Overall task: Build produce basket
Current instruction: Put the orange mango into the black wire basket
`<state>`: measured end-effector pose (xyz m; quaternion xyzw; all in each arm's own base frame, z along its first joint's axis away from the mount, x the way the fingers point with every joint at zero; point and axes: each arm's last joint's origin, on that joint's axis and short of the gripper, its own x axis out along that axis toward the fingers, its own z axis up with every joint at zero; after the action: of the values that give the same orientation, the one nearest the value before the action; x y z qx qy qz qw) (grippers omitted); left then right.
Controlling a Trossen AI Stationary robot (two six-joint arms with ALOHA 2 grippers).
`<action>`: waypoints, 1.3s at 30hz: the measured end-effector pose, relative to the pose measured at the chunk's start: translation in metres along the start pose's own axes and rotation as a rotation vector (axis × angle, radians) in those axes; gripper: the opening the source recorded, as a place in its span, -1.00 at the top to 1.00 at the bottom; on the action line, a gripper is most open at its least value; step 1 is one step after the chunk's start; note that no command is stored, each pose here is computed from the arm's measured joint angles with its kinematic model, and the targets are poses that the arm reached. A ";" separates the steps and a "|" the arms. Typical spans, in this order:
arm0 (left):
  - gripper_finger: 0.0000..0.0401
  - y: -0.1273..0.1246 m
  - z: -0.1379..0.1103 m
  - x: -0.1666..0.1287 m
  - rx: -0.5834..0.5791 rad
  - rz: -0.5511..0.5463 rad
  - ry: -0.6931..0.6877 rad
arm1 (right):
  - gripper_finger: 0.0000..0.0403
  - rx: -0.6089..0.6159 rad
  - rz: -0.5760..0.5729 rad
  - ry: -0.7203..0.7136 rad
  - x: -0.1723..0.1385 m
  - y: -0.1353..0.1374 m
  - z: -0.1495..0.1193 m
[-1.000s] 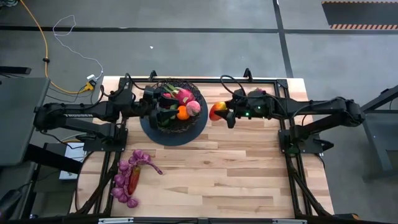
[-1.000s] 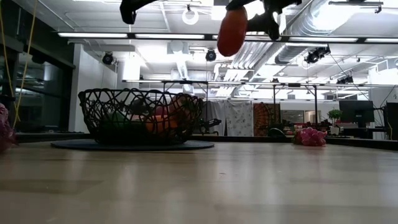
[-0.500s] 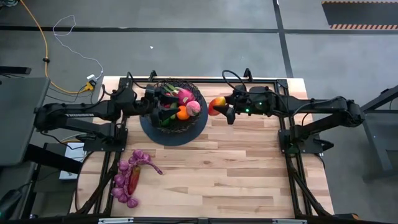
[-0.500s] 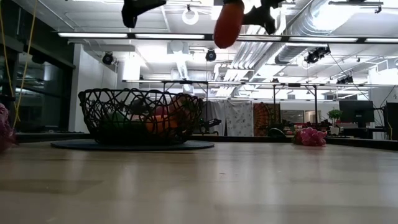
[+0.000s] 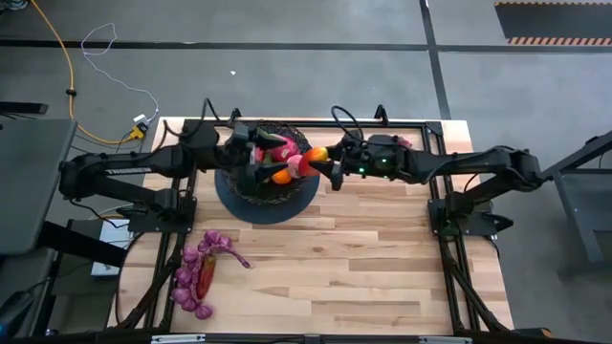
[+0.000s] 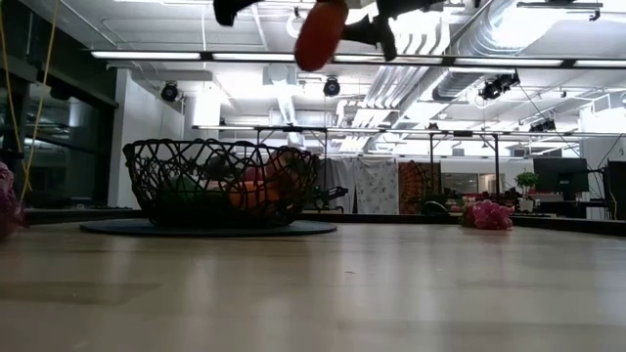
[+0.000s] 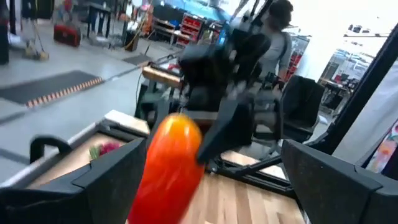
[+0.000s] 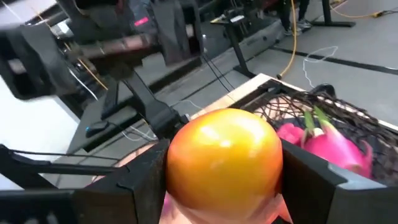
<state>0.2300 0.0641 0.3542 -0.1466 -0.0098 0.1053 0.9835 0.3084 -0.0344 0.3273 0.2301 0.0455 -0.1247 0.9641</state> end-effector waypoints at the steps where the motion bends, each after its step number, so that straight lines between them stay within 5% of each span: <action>1: -0.80 -0.001 0.006 -0.003 0.012 -0.002 -0.010 | -0.20 0.001 0.005 -0.010 0.005 -0.001 -0.002; 12: -0.79 -0.004 0.034 -0.039 0.046 0.016 -0.129 | -0.19 0.027 0.008 -0.023 0.046 -0.011 -0.030; 39: -0.79 -0.002 0.032 -0.038 0.041 0.069 -0.118 | -0.27 0.027 0.010 -0.028 0.083 -0.025 -0.066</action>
<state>0.1917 0.0638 0.3860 -0.1201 -0.0608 0.1477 0.9798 0.3797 -0.0440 0.2455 0.2418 0.0293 -0.1238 0.9620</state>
